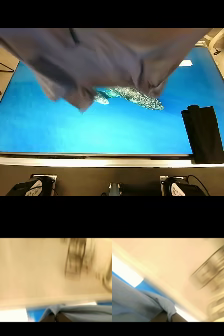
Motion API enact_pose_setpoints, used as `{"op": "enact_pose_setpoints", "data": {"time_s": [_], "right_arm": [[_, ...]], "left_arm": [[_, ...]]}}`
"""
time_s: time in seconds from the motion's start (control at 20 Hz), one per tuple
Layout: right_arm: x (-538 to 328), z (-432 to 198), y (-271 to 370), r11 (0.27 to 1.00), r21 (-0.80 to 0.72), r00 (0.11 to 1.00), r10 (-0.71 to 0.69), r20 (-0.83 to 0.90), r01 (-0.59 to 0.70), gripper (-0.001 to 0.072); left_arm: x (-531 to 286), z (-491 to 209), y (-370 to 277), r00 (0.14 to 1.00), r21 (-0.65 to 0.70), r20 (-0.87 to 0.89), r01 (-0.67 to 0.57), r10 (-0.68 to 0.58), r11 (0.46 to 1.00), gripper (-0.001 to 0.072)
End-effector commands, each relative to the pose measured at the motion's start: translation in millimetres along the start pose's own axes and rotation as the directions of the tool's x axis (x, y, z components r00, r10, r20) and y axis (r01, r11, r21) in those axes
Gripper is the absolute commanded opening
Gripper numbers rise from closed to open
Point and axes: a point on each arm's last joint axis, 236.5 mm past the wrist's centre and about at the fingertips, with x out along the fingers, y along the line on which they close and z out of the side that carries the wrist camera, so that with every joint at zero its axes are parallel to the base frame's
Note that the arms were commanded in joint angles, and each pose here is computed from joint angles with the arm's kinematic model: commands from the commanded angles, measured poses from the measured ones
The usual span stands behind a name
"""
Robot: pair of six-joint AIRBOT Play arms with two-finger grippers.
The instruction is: Fold the shirts.
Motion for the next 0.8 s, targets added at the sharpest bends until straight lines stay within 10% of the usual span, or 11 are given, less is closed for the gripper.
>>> {"op": "enact_pose_setpoints", "data": {"time_s": [0.0,0.45,0.75], "right_arm": [[-149,110,-52,0.931,-0.08,0.9,-0.321,0.294,0.357,0.0025],[-100,0,6,0.999,-0.041,0.987,-0.04,-0.155,0.034,0.0025],[39,-190,104,0.87,0.331,0.658,0.493,-0.569,-0.366,0.0025]], "left_arm": [[-119,126,-59,0.906,0.136,0.422,-0.041,-0.02,0.99,0.0025],[-64,46,-12,0.988,0.088,0.125,-0.107,0.095,0.99,0.0025],[58,-168,77,0.868,-0.057,-0.486,-0.147,0.101,0.988,0.0026]]}}
